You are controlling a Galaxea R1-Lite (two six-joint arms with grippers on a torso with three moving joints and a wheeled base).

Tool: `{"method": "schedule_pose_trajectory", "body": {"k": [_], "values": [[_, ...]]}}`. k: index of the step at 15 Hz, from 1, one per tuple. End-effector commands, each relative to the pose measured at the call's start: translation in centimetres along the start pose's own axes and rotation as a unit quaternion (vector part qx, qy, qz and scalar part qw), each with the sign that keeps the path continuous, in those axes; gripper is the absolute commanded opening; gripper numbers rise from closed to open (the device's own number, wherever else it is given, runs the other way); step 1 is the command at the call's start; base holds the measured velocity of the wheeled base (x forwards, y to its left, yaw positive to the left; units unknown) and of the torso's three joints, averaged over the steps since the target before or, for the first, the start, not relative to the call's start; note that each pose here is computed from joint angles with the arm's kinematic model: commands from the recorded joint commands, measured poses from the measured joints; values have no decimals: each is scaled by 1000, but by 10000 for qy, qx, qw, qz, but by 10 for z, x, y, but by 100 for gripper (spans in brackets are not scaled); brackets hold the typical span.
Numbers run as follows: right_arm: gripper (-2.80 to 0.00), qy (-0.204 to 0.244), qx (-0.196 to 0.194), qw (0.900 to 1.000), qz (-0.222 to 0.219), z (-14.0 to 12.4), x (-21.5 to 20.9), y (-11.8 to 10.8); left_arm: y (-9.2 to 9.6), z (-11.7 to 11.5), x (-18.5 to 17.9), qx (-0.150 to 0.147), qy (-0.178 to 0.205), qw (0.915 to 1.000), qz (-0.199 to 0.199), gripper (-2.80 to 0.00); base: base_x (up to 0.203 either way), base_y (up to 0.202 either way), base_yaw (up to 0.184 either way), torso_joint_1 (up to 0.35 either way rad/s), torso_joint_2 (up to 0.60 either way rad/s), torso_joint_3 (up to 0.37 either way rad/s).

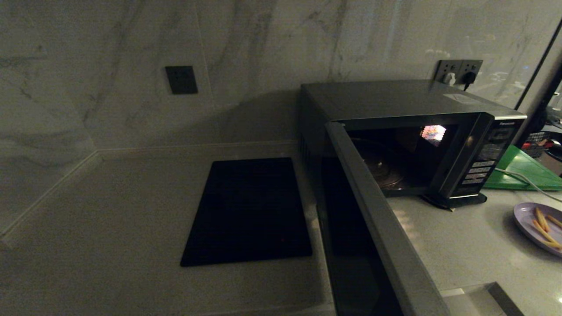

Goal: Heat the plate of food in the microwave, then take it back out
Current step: Put the plate in the microwave oven

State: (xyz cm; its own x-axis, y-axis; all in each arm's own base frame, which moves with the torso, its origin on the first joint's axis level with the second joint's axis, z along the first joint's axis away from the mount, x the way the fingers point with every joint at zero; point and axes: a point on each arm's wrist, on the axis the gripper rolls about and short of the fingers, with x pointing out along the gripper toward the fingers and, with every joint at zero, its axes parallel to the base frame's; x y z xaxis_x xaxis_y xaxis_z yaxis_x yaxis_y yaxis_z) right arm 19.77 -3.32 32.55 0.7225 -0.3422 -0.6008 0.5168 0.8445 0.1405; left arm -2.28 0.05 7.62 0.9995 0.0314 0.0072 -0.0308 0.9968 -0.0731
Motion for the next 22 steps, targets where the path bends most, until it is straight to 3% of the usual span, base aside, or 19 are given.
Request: {"method": "schedule_pose_trajectory", "body": {"k": [1,4,10,11,13,15,17,18,20,22], "values": [[-280,254,460,9949,-861,-5,31,-38,0,0,0,-3,5,10000,4,-280,0,0,0,0,0,0],[-280,677,999,9820,-1451,0,82,-79,0,0,0,-3,5,10000,4,-280,0,0,0,0,0,0],[-280,1405,2205,9515,-1621,6,184,-129,0,0,0,-3,5,10000,4,-280,0,0,0,0,0,0],[0,1379,2412,9480,-1554,11,193,-137,0,0,0,-3,5,10000,4,-280,0,0,0,0,0,0],[0,1211,2869,9407,-1343,19,209,-158,0,0,0,-3,5,10000,4,-280,0,0,0,0,0,0],[0,1216,3316,9261,-1326,17,229,-171,0,0,0,-3,5,10000,4,-280,0,0,0,0,0,0],[0,1253,3520,9170,-1397,13,251,-183,0,0,0,-3,5,10000,4,-280,0,0,0,0,0,0],[0,1200,3690,9099,-1464,12,260,-190,0,0,0,-3,4,10000,4,-280,0,0,0,0,0,0],[0,1070,4202,8849,-1702,11,276,-200,0,0,0,-3,5,10000,4,-280,0,0,0,0,0,0],[0,975,4253,8750,-2095,7,282,-203,0,0,0,-3,5,10000,4,-280,0,0,0,0,0,0]]}}
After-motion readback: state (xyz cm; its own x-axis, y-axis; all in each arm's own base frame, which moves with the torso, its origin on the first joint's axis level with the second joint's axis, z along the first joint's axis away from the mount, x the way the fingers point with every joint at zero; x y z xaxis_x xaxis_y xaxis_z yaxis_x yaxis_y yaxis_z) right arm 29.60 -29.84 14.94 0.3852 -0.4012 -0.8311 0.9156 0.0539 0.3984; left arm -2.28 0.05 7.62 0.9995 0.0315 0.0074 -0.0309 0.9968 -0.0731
